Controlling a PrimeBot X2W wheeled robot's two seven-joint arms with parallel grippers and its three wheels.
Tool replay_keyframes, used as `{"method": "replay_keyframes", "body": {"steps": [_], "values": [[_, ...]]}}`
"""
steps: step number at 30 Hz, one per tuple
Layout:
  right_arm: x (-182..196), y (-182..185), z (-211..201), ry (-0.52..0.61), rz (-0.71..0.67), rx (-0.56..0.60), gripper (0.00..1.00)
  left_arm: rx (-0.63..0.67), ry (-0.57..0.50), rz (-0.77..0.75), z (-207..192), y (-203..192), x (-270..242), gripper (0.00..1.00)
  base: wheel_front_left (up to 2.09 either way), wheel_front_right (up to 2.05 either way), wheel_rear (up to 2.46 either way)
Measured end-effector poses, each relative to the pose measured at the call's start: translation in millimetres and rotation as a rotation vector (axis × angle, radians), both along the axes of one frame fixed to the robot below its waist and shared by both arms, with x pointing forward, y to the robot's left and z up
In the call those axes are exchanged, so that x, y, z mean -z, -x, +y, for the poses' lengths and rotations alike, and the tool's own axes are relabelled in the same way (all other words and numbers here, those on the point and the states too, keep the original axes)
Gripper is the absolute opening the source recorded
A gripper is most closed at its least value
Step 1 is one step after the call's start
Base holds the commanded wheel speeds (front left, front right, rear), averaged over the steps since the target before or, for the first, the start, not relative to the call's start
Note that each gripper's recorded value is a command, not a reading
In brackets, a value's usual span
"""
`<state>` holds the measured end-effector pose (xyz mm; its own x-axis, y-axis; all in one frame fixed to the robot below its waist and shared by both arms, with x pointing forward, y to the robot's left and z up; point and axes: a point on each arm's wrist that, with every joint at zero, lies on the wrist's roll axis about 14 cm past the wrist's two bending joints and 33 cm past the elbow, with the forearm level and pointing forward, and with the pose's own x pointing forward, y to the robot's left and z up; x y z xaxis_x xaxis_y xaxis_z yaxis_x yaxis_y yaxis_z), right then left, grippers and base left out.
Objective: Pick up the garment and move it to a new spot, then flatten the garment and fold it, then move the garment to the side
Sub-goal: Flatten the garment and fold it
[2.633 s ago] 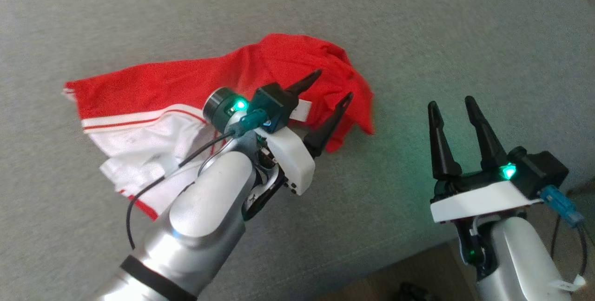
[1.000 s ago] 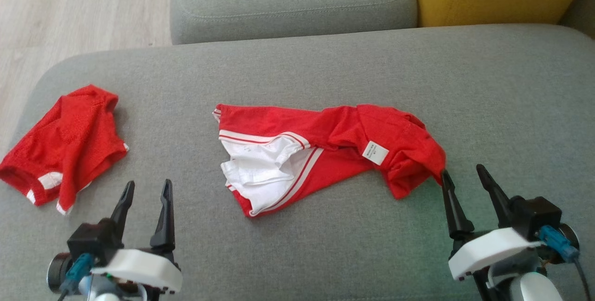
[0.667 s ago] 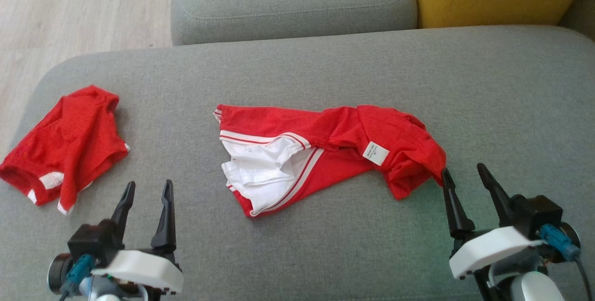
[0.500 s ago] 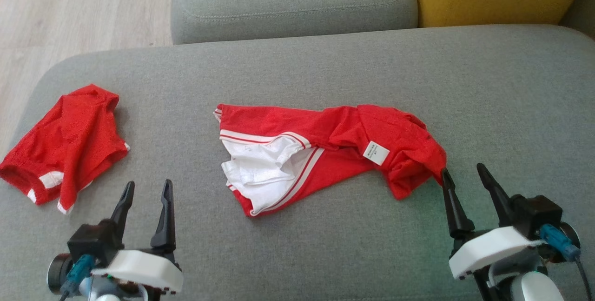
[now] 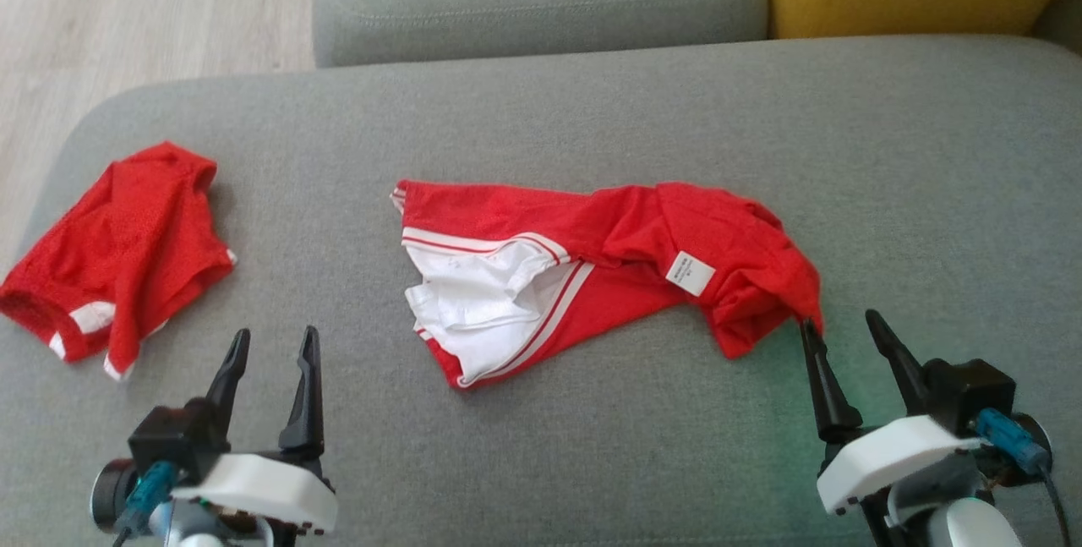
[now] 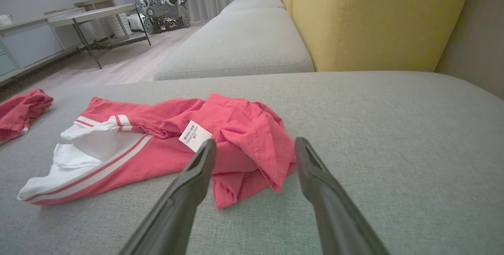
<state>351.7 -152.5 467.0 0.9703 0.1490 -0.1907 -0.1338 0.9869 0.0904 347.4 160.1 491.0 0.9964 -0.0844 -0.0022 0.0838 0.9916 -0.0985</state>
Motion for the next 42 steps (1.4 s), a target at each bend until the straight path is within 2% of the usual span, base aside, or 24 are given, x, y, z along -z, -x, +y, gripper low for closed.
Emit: {"method": "replay_keyframes", "body": {"steps": [6, 12, 13, 14, 15, 21, 32, 36, 40, 41, 42], "values": [[22.8, -6.7, 1.6, 0.006, 0.073, -0.007, 1.0, 0.001, 0.003, 0.019, -0.9, -7.7, 5.9, 1.0, 0.0, 0.0, 0.0], [36.3, -33.7, 5.9, 0.028, 0.108, -0.024, 1.0, -0.01, 0.016, 0.007, 0.5, -28.3, 3.4, 1.0, 0.0, 0.0, 0.0], [39.4, -37.2, 6.1, 0.029, 0.117, -0.025, 0.59, -0.012, 0.018, 0.012, 1.2, -30.1, 5.3, 1.0, 0.0, 0.0, 0.0], [42.9, -39.8, 6.4, 0.028, 0.127, -0.025, 0.25, -0.014, 0.018, 0.02, 2.1, -31.1, 7.9, 1.0, 0.0, 0.0, 0.0], [46.2, -41.5, 6.3, 0.029, 0.136, -0.026, 0.0, -0.016, 0.018, 0.029, 2.8, -31.6, 11.1, 1.0, 0.0, 0.0, 0.0], [48.4, -55.7, -9.4, 0.059, 0.135, -0.002, 0.0, -0.035, 0.024, 0.037, 6.6, -41.2, 15.8, 1.0, 0.0, 0.0, 0.0], [-0.2, -116.3, -71.3, 0.171, 0.012, 0.094, 0.0, -0.01, 0.028, 0.011, -1.2, -60.0, 12.2, 1.0, 0.0, 0.0, 0.0], [7.4, -129.9, -84.5, 0.176, 0.048, 0.119, 0.0, -0.011, 0.027, -0.004, -0.1, -66.4, 8.9, 1.0, 0.0, 0.0, 0.0], [35.0, -138.2, -83.3, 0.155, 0.135, 0.117, 0.0, -0.018, 0.038, 0.006, 0.9, -69.4, 13.3, 1.0, 0.0, 0.0, 0.0], [42.9, -138.6, -82.2, 0.149, 0.16, 0.116, 0.03, -0.019, 0.037, 0.01, 1.3, -69.5, 15.0, 1.0, 0.0, 0.0, 0.0], [50.8, -138.6, -81.6, 0.14, 0.185, 0.117, 0.38, -0.021, 0.032, 0.014, 2.3, -69.5, 16.6, 1.0, 0.0, 0.0, 0.0]]}}
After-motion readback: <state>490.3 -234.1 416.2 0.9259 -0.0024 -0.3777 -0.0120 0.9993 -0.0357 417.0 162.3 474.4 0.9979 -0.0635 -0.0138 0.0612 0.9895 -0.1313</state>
